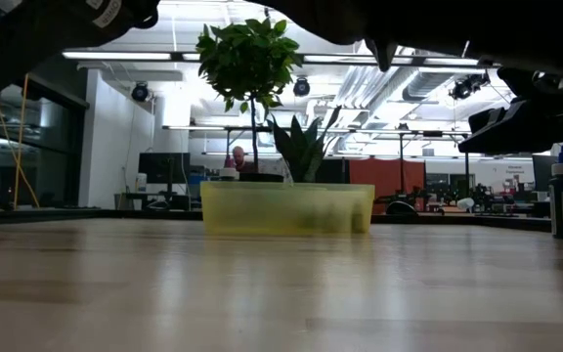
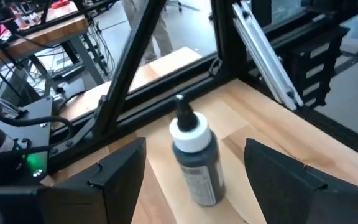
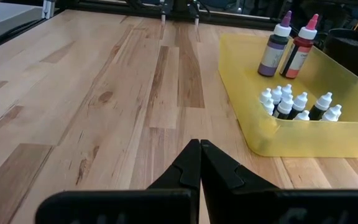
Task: Pick & Place food coloring
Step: Put the large blue food coloring bottle into the yellow bin
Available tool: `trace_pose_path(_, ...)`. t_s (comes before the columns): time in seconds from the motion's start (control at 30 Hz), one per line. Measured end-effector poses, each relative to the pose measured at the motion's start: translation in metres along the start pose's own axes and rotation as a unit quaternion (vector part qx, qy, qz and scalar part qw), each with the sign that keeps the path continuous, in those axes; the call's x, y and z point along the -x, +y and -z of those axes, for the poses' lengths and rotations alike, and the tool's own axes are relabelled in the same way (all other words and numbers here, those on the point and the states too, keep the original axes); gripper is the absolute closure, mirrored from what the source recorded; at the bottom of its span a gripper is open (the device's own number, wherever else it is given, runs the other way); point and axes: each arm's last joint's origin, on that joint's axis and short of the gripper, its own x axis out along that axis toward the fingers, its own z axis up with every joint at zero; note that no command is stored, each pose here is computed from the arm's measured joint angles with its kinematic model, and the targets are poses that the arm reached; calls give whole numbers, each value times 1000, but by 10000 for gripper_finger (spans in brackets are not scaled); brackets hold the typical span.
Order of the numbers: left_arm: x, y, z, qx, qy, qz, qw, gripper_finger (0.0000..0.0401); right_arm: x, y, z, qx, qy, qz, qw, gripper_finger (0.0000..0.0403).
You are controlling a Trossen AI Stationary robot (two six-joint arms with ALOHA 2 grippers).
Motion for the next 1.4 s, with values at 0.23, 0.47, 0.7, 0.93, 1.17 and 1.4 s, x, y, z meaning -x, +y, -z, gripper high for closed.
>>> trace_pose_path(0.23, 0, -8, -6, -8, -2, 2, 1000, 139, 0, 0, 0, 0, 0, 0, 1000, 402)
trace_pose_path(0.47, 0, -8, -7, -4, -9, -3, 1000, 139, 0, 0, 0, 0, 0, 0, 1000, 402)
trace_pose_path(0.7, 0, -11, -19, 28, -63, -13, 998, 139, 0, 0, 0, 0, 0, 0, 1000, 402)
trace_pose_path(0.93, -6, -13, -10, 81, -83, -7, 993, 139, 0, 0, 0, 0, 0, 0, 1000, 402)
trace_pose_path(1.17, -12, -12, 5, 125, -79, -16, 989, 139, 0, 0, 0, 0, -1, 0, 1000, 402)
trace_pose_path(1.4, -11, -1, 5, 136, -97, -30, 985, 139, 0, 0, 0, 0, -1, 0, 1000, 402)
